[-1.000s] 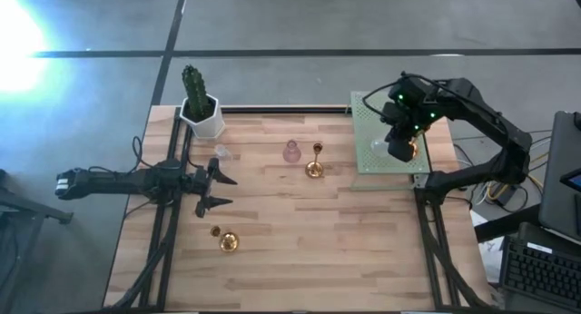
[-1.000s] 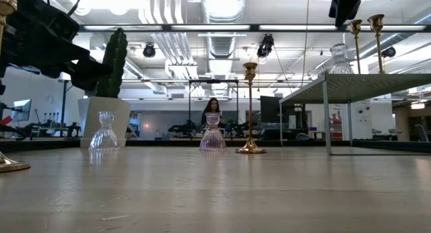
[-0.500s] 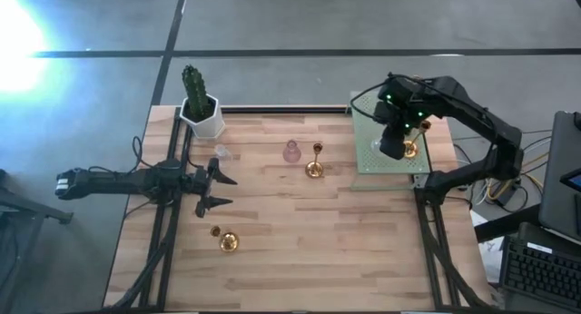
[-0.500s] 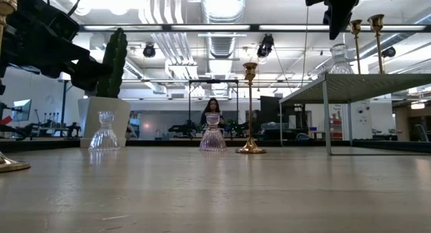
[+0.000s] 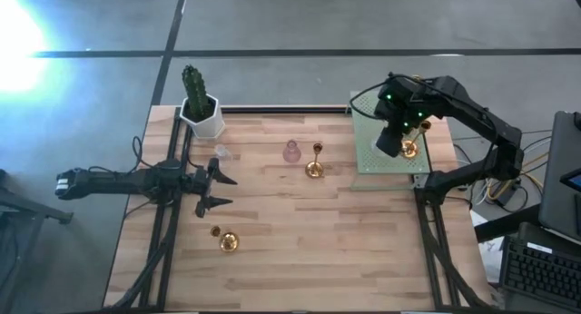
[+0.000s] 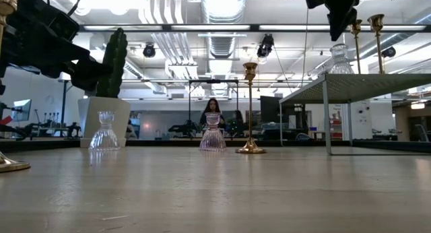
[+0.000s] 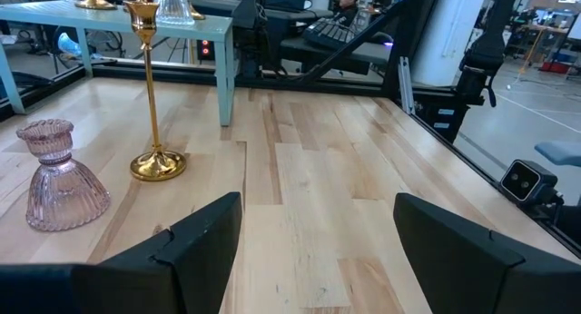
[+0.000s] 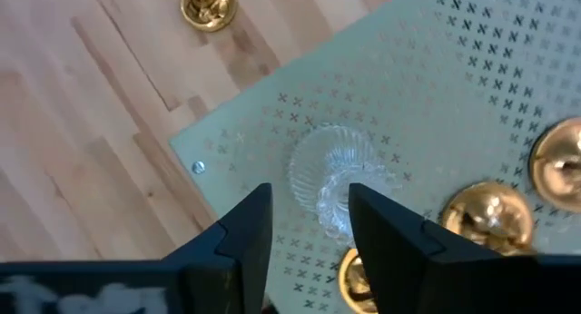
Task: Pick & Place candle stick holders
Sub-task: Put the bottom transparent glass candle holder on the shelf
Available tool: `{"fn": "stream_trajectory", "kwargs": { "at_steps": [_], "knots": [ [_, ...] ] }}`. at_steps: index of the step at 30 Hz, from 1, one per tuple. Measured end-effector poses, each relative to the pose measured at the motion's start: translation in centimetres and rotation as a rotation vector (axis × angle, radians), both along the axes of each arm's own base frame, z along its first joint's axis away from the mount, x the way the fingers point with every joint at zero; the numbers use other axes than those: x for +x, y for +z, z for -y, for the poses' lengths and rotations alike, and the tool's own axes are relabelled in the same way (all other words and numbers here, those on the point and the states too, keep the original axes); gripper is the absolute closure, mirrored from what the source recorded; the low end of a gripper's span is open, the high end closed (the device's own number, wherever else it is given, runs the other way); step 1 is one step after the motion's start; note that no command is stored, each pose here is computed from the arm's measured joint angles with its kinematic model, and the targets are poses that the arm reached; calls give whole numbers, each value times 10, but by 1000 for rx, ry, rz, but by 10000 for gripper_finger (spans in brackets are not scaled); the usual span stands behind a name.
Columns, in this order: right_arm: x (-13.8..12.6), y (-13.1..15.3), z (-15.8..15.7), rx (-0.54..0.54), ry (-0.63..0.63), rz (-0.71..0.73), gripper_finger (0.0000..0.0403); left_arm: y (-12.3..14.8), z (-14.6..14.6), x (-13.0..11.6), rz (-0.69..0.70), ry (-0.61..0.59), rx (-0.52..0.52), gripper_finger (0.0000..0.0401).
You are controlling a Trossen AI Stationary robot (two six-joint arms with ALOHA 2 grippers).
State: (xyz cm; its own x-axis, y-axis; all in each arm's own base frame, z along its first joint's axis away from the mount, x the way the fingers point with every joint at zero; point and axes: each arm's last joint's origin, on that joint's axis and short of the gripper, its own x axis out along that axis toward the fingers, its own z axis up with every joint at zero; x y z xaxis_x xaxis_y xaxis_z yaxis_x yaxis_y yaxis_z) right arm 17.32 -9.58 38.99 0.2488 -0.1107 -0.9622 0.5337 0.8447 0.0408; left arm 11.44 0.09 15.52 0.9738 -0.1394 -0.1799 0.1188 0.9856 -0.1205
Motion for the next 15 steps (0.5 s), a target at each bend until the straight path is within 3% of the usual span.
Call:
{"fn": "stream_trajectory", "kwargs": {
  "at_steps": [6,15],
  "knots": [
    [0,0,0,27,-98,12,277,0,0,0,0,0,0,107],
    [0,0,0,27,-137,12,278,0,0,0,0,0,0,107]
  ]
}}
